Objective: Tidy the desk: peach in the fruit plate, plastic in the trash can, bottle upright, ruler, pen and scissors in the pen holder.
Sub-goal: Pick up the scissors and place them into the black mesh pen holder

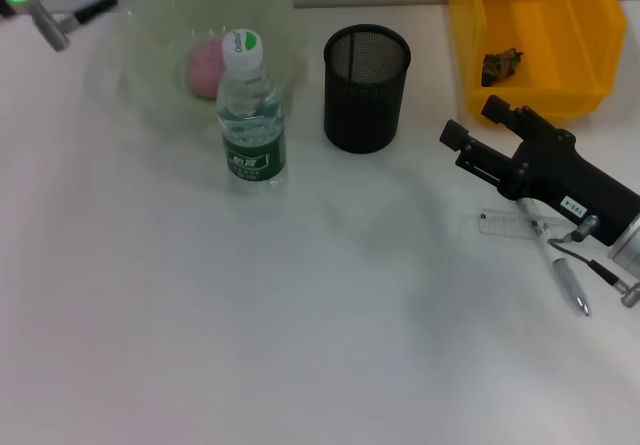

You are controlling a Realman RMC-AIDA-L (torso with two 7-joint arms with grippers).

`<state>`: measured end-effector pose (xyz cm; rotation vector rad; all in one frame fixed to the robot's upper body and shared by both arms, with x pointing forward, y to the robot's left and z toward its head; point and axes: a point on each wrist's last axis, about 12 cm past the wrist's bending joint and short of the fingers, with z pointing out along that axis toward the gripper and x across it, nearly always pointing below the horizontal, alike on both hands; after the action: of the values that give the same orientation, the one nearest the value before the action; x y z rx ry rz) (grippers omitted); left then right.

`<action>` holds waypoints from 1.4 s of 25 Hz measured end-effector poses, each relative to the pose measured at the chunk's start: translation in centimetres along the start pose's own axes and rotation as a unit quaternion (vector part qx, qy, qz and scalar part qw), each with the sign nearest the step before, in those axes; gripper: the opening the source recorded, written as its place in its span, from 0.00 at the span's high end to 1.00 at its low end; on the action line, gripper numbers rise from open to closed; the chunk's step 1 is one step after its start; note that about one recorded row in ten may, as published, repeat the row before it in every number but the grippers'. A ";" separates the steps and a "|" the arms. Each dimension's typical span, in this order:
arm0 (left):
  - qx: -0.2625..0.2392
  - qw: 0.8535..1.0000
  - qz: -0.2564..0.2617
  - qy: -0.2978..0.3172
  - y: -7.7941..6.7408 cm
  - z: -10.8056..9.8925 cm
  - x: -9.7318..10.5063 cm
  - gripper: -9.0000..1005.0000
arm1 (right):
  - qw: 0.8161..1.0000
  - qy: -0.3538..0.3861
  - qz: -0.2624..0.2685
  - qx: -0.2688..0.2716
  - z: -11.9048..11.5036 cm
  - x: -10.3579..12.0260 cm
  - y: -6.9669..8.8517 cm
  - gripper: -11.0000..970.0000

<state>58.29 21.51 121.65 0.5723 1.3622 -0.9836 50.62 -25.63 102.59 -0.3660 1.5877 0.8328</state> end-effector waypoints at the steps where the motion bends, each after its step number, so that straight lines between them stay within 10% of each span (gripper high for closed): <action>1: 0.005 1.000 0.005 0.002 0.2 0.1 0.4 0.72 | 1.000 0.000 -0.001 0.001 0.0 0.1 0.0 0.15; 19: 0.053 0.995 0.050 0.065 0.5 5.1 5.6 0.71 | 1.000 0.006 0.004 0.004 -0.3 0.7 0.3 0.15; 35: -0.028 0.992 0.093 0.081 0.6 7.5 8.2 0.71 | 1.000 0.009 0.014 0.009 -0.6 1.1 0.5 0.15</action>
<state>62.18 13.55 114.85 0.7358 1.4470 -0.7591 49.66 -25.43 101.71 -0.3393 1.6194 0.8386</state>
